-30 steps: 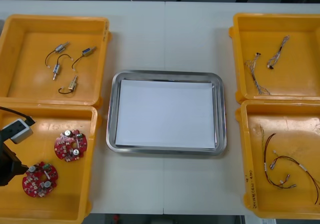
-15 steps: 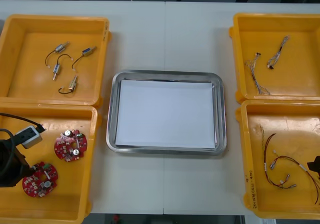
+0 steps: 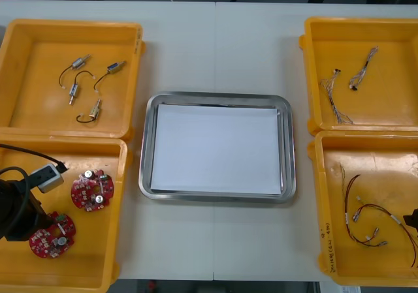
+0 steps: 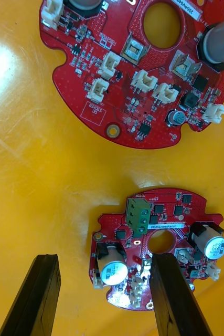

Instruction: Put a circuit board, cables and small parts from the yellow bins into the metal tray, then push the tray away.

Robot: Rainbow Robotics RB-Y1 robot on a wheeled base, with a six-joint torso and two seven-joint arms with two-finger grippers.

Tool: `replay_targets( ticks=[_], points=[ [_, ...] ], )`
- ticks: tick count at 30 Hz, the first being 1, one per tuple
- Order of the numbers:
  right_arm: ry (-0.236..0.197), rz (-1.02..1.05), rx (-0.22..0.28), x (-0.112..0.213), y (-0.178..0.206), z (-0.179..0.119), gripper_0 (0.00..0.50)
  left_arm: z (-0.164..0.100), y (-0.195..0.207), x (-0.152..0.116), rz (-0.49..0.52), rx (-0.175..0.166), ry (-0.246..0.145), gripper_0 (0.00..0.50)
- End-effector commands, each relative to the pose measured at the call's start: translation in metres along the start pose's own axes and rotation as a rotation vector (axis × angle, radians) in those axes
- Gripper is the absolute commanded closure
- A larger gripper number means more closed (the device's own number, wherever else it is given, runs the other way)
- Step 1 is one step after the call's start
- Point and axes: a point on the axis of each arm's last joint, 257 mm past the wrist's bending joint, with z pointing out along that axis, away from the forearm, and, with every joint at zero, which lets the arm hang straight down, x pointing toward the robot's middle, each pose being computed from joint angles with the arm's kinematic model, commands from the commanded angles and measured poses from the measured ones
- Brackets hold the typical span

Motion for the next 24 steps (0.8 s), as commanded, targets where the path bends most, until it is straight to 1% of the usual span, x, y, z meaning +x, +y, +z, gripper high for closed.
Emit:
replay_targets(
  ticks=[1, 6, 11, 16, 21, 24],
  points=[
    [0.019, -0.040, -0.022, 0.014, 0.007, 0.007, 0.000, -0.007, 0.015, -0.001, 0.092, -0.036, 0.014, 0.000],
    [0.003, -0.037, -0.043, 0.014, 0.016, 0.015, 0.000, -0.005, 0.015, 0.001, 0.094, -0.036, 0.021, 0.000],
    [0.017, -0.032, -0.052, 0.020, 0.017, 0.019, 0.000, -0.002, 0.018, 0.006, 0.095, -0.040, 0.035, 0.000],
    [0.032, -0.035, -0.058, 0.026, 0.019, 0.022, 0.000, 0.001, 0.021, 0.004, 0.092, -0.039, 0.037, 0.000],
    [0.026, -0.035, -0.064, 0.027, 0.022, 0.025, 0.000, 0.001, 0.023, 0.005, 0.097, -0.043, 0.040, 0.000],
    [0.029, -0.038, -0.068, 0.029, 0.024, 0.027, 0.000, 0.002, 0.022, 0.005, 0.094, -0.040, 0.042, 0.000]
  ],
)
